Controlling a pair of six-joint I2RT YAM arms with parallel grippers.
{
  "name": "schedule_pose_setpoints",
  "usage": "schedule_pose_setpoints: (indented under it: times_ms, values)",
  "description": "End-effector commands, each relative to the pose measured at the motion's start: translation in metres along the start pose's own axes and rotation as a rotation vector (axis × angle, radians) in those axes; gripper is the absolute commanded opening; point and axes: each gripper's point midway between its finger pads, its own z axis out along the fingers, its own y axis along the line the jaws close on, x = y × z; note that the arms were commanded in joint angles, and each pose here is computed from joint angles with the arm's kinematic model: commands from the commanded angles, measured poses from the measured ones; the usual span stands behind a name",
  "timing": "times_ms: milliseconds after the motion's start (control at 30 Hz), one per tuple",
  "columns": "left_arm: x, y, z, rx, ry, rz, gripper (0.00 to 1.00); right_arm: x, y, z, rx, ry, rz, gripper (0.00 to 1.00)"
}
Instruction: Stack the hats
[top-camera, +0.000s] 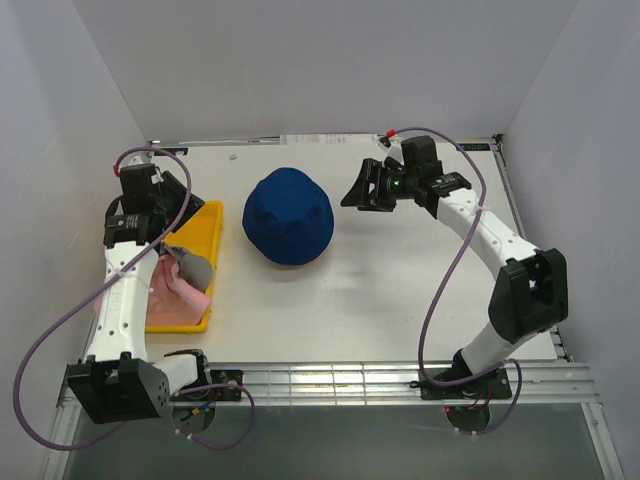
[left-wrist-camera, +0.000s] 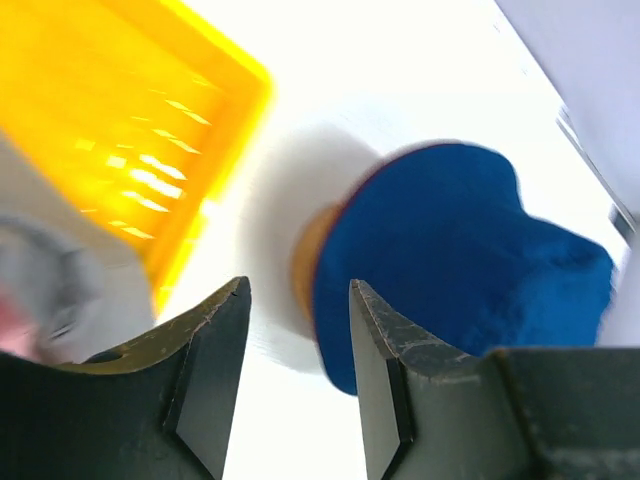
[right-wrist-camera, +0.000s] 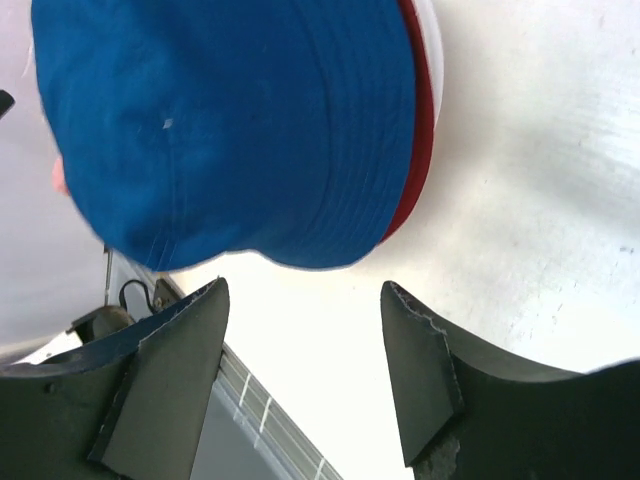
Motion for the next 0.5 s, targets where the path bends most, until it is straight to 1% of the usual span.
schedule_pose_setpoints:
  times_ms: [0,33,67,133,200,233,400,467]
  values:
    - [-0.020,0.051,-0.037,-0.293,-0.152,-0.025,0.55,0.009,0.014,-0.015,-0.057,-0.021,-0.041,0.68]
    - [-0.022,0.065,-0.044,-0.367,-0.177,-0.029,0.55,0.010,0.021,-0.021,-0.073,-0.033,-0.055,0.68]
    - [-0.024,0.071,-0.048,-0.403,-0.194,-0.030,0.56,0.017,0.020,-0.021,-0.078,-0.023,-0.055,0.68]
    - [-0.026,0.092,-0.056,-0.514,-0.228,-0.031,0.60,0.022,0.026,-0.024,-0.101,-0.021,-0.070,0.69]
    - [-0.026,0.104,-0.053,-0.590,-0.216,-0.027,0.60,0.031,0.028,-0.024,-0.123,-0.001,-0.073,0.68]
    - [-0.025,0.112,-0.054,-0.636,-0.212,-0.026,0.62,0.032,0.030,-0.024,-0.131,-0.007,-0.083,0.68]
    - [-0.028,0.124,-0.038,-0.698,-0.198,-0.049,0.66,0.050,0.021,-0.021,-0.140,0.027,-0.088,0.68]
    - [-0.025,0.131,-0.027,-0.734,-0.169,-0.048,0.67,0.052,0.022,-0.022,-0.155,0.029,-0.096,0.68]
